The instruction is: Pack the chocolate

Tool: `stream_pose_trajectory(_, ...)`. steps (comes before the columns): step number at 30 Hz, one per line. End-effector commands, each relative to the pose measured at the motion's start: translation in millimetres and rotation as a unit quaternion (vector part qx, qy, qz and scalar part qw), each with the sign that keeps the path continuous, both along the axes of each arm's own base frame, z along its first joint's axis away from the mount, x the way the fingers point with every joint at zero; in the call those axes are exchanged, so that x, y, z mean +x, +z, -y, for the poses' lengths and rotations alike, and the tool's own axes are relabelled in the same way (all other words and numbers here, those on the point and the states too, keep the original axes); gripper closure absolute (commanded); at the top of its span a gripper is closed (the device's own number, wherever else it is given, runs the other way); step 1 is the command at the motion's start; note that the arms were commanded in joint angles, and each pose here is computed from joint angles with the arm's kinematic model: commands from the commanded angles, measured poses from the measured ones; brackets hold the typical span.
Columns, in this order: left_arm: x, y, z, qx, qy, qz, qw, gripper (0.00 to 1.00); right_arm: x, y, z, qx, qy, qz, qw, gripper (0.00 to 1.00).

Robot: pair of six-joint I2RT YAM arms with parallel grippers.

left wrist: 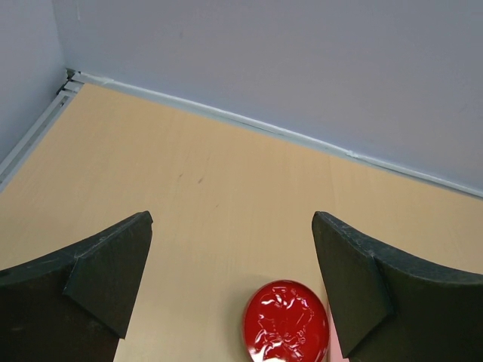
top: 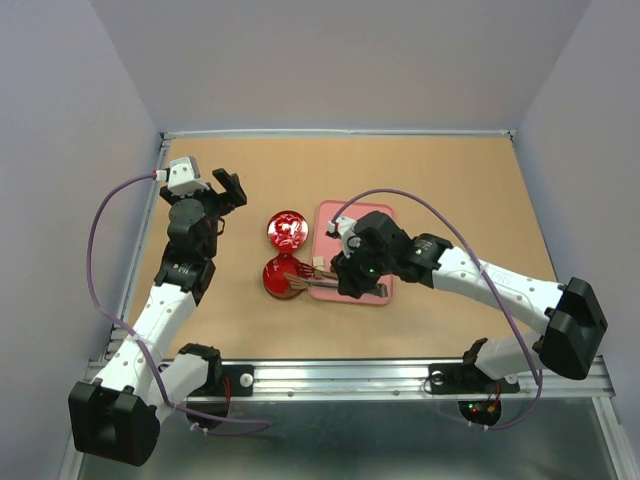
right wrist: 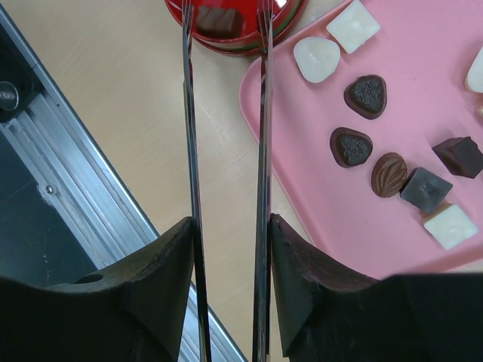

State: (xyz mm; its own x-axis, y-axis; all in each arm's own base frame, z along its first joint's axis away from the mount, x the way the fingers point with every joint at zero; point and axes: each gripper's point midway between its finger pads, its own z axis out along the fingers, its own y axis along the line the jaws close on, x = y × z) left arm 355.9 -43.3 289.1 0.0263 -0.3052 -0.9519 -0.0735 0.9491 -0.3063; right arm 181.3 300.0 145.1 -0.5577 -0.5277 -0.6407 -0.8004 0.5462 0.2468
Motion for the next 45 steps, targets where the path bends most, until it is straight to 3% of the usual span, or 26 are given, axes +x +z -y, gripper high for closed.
stream_pose_trajectory(1,1,28,2,-0.011,-0.003,0.036,0.999,0.01,15,48,-20,0.064,0.004,0.058,0.996,0.52)
stream_pose_trajectory(10,0,29,3,-0.013,-0.004,0.038,0.999,0.01,31,87,-12,0.110,-0.045,0.124,0.985,0.56)
stream_pose_trajectory(15,0,29,3,-0.013,-0.005,0.036,0.999,0.01,51,104,9,0.108,-0.128,0.167,0.972,0.58)
stream_pose_trajectory(25,-1,29,3,-0.014,-0.005,0.037,0.999,0.01,68,44,30,0.009,-0.224,0.125,0.967,0.57)
stream_pose_trajectory(45,0,28,4,-0.014,-0.006,0.035,0.999,0.01,45,0,28,-0.045,-0.192,0.053,0.979,0.51)
